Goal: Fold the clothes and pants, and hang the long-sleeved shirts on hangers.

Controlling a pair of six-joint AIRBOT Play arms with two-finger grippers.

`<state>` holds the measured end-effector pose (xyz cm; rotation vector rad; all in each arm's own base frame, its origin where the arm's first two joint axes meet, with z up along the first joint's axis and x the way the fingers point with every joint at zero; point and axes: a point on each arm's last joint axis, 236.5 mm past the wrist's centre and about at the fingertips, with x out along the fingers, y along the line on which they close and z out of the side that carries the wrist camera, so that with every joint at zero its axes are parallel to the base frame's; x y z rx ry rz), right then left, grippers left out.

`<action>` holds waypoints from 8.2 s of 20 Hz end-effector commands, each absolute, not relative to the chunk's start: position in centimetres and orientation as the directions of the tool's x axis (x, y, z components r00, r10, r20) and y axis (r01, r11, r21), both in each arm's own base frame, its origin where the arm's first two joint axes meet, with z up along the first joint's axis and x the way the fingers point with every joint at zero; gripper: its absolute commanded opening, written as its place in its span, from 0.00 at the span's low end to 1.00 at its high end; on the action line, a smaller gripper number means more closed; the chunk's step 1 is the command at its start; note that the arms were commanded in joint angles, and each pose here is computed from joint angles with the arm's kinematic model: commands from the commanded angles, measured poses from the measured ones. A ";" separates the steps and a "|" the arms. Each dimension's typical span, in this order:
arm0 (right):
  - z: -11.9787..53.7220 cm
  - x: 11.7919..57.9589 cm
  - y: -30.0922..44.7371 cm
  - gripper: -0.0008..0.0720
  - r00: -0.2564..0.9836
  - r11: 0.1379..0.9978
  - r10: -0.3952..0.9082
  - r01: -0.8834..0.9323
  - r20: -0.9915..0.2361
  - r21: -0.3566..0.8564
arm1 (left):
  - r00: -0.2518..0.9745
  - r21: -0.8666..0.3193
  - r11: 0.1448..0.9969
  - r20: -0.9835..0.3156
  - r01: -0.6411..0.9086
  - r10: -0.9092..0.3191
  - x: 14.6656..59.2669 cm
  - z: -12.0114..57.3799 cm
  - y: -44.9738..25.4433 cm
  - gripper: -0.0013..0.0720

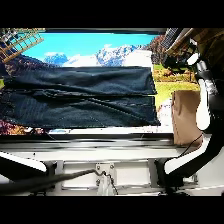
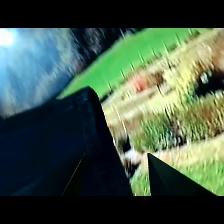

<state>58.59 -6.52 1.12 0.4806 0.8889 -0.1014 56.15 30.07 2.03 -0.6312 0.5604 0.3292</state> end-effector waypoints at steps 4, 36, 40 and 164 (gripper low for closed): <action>3.8 54.2 -5.5 0.57 0.475 0.936 0.145 0.217 -0.868 0.276 | 0.780 -0.502 0.750 -0.625 -0.430 0.029 53.5 3.3 29.3 0.65; -9.5 26.0 0.9 0.47 0.448 0.682 0.175 0.588 -0.877 0.436 | 0.350 -0.237 0.655 -0.936 -0.718 0.046 27.4 -1.3 19.6 0.33; -10.1 26.6 2.3 0.05 0.442 0.666 0.237 0.574 -0.865 0.476 | 0.267 -0.181 0.585 -0.962 -0.791 0.063 23.9 -3.5 20.4 0.34; -7.9 53.0 3.3 0.77 0.577 0.539 0.365 0.509 -0.731 0.671 | 0.833 -0.659 0.668 -0.543 -0.344 -0.107 49.5 2.2 23.2 0.04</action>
